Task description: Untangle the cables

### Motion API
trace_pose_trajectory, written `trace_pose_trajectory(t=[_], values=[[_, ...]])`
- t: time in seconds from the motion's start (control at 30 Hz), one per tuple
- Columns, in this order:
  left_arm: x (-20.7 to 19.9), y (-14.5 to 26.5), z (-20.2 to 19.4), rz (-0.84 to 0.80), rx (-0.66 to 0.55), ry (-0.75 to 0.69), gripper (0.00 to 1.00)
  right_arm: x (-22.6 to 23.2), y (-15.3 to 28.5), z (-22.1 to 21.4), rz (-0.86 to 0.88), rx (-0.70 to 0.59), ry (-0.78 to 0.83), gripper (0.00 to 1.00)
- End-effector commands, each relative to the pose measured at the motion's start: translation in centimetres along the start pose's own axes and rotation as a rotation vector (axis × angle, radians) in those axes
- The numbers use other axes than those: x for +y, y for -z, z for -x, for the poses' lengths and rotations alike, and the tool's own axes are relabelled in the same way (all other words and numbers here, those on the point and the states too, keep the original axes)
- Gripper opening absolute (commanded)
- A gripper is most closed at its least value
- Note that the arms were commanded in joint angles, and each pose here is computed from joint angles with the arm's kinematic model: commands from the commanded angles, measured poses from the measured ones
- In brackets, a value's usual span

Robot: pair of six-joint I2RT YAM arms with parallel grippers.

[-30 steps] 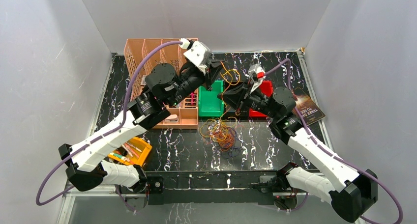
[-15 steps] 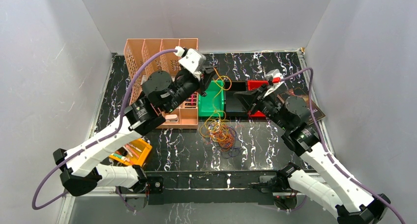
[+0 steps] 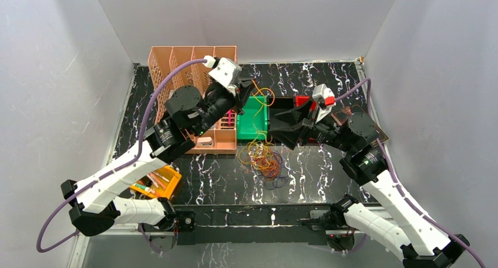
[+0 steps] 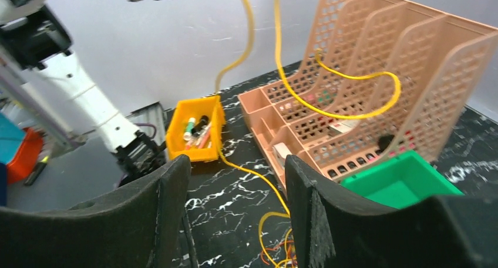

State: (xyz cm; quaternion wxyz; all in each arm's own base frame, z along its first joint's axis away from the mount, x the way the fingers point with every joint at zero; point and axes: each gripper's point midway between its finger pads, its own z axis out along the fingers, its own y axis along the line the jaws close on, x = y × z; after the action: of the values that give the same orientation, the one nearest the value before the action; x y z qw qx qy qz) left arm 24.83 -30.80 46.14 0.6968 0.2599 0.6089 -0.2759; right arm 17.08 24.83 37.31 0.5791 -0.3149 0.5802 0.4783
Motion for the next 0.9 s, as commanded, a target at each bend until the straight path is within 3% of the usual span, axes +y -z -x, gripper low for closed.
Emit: trace_pose_trajectory(t=[0.0, 0.33, 0.47, 0.6, 0.73, 0.87], values=[[0.6, 0.2, 2.1, 0.019, -0.063, 0.006, 0.00, 3.7, -0.2, 3.0, 0.196, -0.070, 0.026, 0.69], [0.1, -0.9, 1.8, 0.006, -0.063, 0.010, 0.00, 2.9, -3.2, 1.4, 0.296, -0.078, -0.056, 0.70], [-0.1, -1.2, 1.7, -0.001, -0.061, 0.011, 0.00, 2.1, -4.1, 0.6, 0.282, -0.073, -0.068, 0.63], [-0.1, -1.4, 1.5, 0.001, -0.059, 0.012, 0.00, 1.4, -4.6, -0.1, 0.262, -0.065, -0.083, 0.47], [-0.1, -1.5, 1.2, 0.004, -0.053, 0.013, 0.00, 0.4, -4.7, -0.2, 0.201, -0.084, -0.100, 0.20], [0.0, -1.4, 0.9, 0.010, -0.047, 0.014, 0.00, -0.6, -4.2, 0.2, 0.119, -0.113, -0.102, 0.03]])
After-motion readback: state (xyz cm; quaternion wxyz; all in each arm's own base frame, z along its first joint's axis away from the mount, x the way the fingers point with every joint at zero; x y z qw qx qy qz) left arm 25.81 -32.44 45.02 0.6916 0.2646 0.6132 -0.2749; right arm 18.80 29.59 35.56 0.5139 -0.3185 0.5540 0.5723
